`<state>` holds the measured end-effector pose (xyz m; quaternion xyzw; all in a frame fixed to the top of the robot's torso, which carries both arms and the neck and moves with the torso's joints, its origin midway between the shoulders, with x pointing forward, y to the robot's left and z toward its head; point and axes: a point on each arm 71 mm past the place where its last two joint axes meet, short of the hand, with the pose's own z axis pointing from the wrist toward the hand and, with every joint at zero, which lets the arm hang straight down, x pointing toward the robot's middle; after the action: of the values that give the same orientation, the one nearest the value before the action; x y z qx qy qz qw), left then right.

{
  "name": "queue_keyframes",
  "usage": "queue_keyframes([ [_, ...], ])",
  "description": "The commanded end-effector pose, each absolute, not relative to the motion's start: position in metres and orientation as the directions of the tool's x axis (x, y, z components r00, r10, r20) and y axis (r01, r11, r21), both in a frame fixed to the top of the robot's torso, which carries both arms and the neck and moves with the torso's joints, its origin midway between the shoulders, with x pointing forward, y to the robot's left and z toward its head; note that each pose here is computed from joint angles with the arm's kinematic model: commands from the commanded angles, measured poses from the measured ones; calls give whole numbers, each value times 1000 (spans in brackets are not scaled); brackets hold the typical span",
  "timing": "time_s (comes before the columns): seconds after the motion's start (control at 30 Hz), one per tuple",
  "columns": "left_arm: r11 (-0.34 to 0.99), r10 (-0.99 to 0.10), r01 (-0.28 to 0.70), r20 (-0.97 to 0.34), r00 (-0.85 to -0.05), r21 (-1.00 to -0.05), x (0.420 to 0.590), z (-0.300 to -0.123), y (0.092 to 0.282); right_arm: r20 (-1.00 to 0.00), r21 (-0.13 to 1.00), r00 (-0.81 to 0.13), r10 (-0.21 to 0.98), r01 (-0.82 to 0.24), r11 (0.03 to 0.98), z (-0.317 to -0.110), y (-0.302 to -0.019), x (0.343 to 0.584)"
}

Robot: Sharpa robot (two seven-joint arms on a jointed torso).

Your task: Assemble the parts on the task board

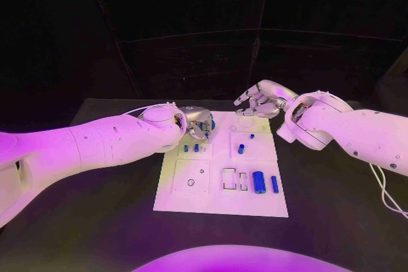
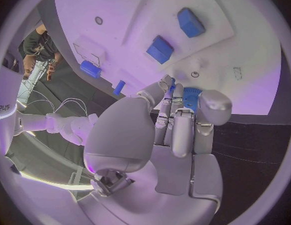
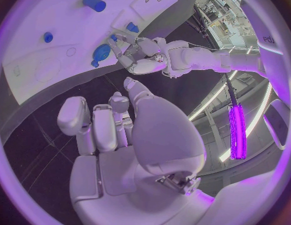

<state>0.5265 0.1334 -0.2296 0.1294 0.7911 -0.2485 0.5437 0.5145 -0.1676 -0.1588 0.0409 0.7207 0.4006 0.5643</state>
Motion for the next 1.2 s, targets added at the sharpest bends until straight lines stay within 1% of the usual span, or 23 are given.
queue_keyframes([
  [0.03,821,-147,478,-925,-350,-312,525,-219,136,-782,623,-357,511,-400,672,-157,-168,515],
  [0.23,829,-179,443,-913,-367,-341,521,-211,159,-782,622,-356,512,-399,674,-157,-169,515],
  [0.47,854,-173,398,-904,-391,-336,521,-211,187,-783,621,-354,512,-396,676,-157,-171,515],
  [0.6,863,-167,382,-900,-402,-330,522,-213,195,-783,621,-354,512,-396,676,-158,-170,516],
  [0.77,868,-158,374,-896,-415,-326,524,-215,195,-783,621,-355,511,-396,676,-158,-170,516],
  [1.2,865,-154,381,-894,-420,-327,528,-221,186,-782,622,-357,510,-398,675,-158,-169,516],
])
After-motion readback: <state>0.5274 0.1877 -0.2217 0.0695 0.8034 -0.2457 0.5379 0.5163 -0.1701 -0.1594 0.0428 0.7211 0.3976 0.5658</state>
